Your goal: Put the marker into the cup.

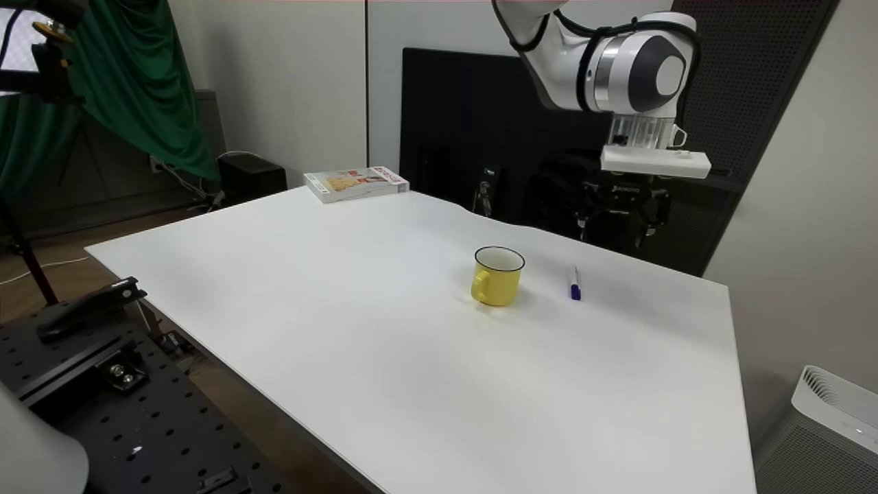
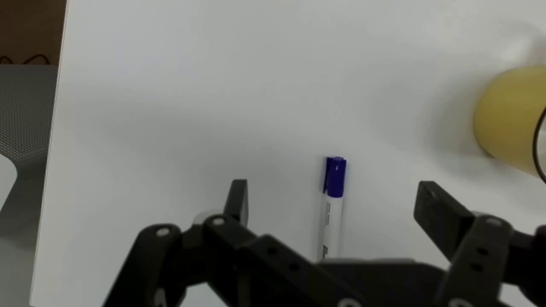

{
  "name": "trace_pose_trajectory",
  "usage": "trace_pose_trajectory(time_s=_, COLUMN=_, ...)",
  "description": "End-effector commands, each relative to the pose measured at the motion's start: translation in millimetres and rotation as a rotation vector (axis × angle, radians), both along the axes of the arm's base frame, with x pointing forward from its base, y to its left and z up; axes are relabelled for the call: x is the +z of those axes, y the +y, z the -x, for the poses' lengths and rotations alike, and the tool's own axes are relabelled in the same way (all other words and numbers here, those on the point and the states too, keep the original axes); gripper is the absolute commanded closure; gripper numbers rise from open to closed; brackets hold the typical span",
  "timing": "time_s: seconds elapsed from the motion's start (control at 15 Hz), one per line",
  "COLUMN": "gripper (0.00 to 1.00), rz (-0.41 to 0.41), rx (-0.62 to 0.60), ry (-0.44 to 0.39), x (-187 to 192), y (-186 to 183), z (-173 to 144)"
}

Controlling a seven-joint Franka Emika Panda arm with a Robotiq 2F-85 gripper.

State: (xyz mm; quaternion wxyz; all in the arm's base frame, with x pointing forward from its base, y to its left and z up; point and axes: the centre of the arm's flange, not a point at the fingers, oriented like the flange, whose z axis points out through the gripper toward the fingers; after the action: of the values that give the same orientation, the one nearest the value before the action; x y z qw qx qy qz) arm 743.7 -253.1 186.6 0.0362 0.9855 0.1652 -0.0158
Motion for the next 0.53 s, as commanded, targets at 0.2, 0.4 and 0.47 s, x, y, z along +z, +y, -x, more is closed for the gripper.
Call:
trace_pose_trajectory(time_s=0.2, gripper=0.0, rz=0.006, rx=0.001, ry=0.008, x=-2.0, y=-0.2, z=-1.7)
trace_pose_trajectory(time_s=0.4, gripper=0.0, rz=0.017, rx=-0.008, ry=-0.02, x=-9.9, y=0.4, z=-10.4)
trace_pose_trajectory(time_s=0.47, gripper=0.0, rz=0.014, rx=-0.004, ry=-0.033, x=-14.2, y=1.6, z=-14.9)
